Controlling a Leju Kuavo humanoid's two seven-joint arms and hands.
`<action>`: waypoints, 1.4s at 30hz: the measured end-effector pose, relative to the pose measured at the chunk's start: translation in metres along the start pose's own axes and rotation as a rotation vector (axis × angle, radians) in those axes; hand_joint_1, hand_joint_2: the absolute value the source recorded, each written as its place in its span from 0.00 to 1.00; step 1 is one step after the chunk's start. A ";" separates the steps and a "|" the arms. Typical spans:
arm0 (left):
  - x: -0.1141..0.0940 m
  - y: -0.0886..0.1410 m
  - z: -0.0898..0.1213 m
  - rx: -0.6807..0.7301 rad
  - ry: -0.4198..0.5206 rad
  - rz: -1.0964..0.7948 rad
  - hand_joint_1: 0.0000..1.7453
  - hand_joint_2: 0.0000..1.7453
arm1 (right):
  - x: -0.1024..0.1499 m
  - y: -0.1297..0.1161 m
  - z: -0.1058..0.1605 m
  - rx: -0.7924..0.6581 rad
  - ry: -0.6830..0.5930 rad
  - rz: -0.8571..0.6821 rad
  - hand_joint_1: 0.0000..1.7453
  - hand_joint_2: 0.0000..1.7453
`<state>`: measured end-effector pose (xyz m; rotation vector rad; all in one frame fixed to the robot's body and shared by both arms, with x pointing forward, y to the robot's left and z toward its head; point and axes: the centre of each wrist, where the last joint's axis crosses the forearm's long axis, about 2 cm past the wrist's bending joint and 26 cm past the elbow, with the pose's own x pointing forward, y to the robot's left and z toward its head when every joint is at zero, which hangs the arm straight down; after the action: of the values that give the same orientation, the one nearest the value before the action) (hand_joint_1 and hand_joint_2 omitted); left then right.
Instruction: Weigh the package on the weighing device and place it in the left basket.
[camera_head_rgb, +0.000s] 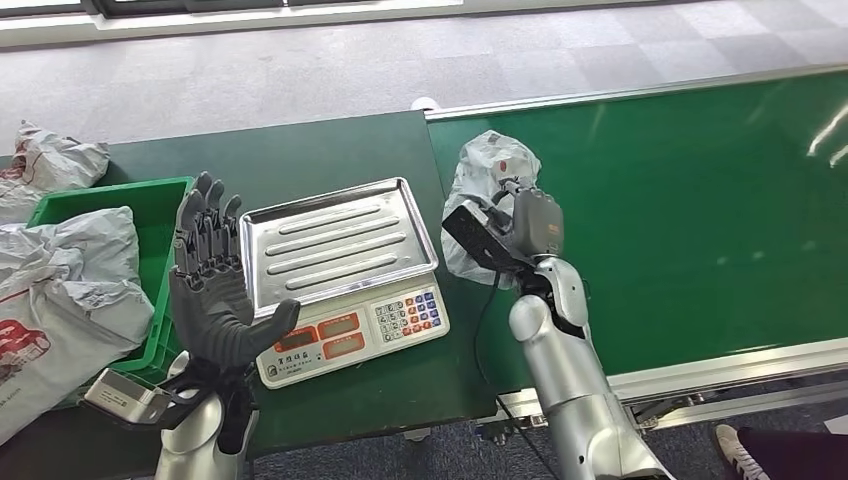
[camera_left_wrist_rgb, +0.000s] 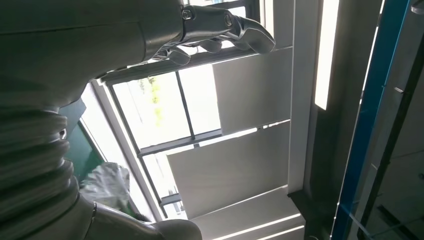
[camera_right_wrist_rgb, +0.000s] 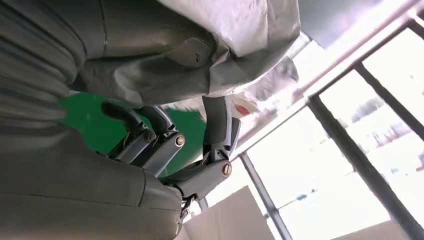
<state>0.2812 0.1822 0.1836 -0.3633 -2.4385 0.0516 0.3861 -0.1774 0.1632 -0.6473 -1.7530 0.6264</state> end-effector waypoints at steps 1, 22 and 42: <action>0.000 0.000 0.000 0.001 0.000 -0.001 0.00 1.00 | 0.006 -0.006 0.001 -0.039 -0.021 0.003 1.00 1.00; 0.002 -0.007 -0.004 -0.011 -0.003 0.020 0.00 1.00 | 0.056 -0.036 -0.002 -0.261 -0.327 -0.055 1.00 1.00; -0.009 -0.029 -0.003 -0.068 0.017 0.087 0.00 1.00 | 0.117 0.008 -0.046 -0.027 -0.491 -0.063 1.00 1.00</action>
<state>0.2826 0.1522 0.1845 -0.4985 -2.4109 0.0029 0.4032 -0.0853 0.2478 -0.4777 -2.2302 0.7629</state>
